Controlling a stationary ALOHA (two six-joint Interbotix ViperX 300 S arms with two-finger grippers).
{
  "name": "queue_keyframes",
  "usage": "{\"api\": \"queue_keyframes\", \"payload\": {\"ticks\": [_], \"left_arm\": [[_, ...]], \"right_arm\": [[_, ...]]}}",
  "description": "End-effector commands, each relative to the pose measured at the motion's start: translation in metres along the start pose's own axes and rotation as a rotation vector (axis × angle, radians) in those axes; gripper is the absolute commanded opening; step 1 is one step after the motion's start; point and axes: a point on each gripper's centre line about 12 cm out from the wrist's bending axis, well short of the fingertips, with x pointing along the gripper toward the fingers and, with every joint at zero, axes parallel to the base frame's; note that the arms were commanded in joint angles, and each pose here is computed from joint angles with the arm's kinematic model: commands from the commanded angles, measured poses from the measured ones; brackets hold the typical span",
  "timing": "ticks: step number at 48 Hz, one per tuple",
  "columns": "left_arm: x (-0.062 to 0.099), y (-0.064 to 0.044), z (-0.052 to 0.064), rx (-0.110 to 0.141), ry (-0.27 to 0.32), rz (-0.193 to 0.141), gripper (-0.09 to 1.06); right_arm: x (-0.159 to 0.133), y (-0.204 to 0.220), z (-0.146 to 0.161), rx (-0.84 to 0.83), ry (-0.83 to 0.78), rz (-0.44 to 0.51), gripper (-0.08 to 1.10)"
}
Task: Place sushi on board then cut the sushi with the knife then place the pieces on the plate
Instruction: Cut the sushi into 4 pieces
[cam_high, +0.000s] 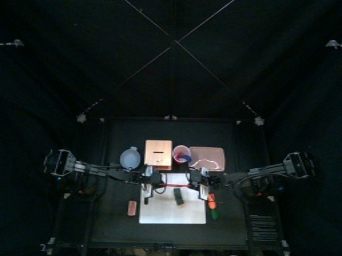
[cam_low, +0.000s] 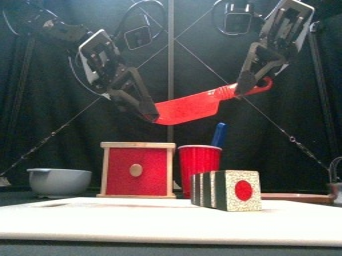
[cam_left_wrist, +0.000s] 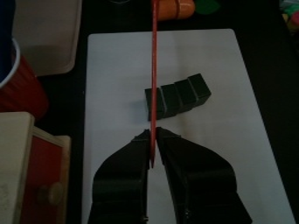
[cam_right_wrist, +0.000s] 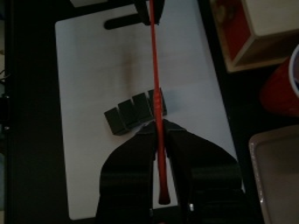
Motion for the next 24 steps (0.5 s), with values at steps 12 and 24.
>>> {"api": "queue_keyframes", "payload": {"ticks": [12,24], "left_arm": [[0.007,-0.013,0.013,-0.004,-0.022,-0.027,0.53],[0.022,-0.027,0.007,-0.016,0.036,-0.056,0.53]], "right_arm": [[0.003,-0.002,-0.01,0.04,0.026,0.007,0.5],[0.016,-0.003,-0.021,0.05,0.087,-0.007,0.5]]}}
